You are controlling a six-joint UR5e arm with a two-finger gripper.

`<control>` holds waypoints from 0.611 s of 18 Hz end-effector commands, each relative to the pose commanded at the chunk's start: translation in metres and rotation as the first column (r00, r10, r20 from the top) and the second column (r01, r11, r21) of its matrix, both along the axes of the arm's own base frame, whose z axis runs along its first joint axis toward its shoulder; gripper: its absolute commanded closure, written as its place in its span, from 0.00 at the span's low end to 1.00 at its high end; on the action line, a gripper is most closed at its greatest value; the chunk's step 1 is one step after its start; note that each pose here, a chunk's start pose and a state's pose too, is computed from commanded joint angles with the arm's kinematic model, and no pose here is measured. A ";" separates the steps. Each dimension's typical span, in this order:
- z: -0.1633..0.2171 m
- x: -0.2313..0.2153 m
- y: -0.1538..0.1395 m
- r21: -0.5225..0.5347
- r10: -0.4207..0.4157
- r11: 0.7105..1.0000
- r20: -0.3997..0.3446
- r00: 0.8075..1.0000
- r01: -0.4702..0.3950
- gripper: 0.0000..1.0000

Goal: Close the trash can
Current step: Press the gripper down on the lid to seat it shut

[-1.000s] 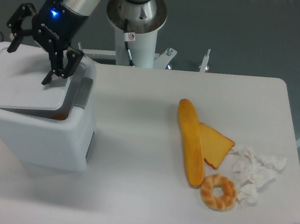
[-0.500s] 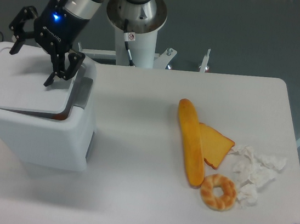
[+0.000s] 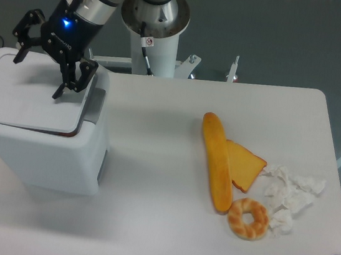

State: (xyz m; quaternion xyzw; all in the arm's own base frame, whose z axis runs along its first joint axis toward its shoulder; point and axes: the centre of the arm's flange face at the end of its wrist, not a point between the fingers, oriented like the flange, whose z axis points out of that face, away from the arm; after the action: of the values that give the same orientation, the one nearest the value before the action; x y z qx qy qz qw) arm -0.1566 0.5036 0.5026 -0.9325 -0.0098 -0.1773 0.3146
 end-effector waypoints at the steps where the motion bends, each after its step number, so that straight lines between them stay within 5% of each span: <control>1: 0.000 0.000 0.000 -0.002 0.005 1.000 0.004 1.000 -0.005 0.00; 11: -0.001 -0.008 -0.005 -0.008 0.034 0.999 0.014 0.999 -0.034 0.00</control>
State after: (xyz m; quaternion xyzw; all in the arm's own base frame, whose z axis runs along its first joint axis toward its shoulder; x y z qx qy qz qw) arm -0.1645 0.4990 0.5012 -0.9322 -0.0287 -0.1782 0.3138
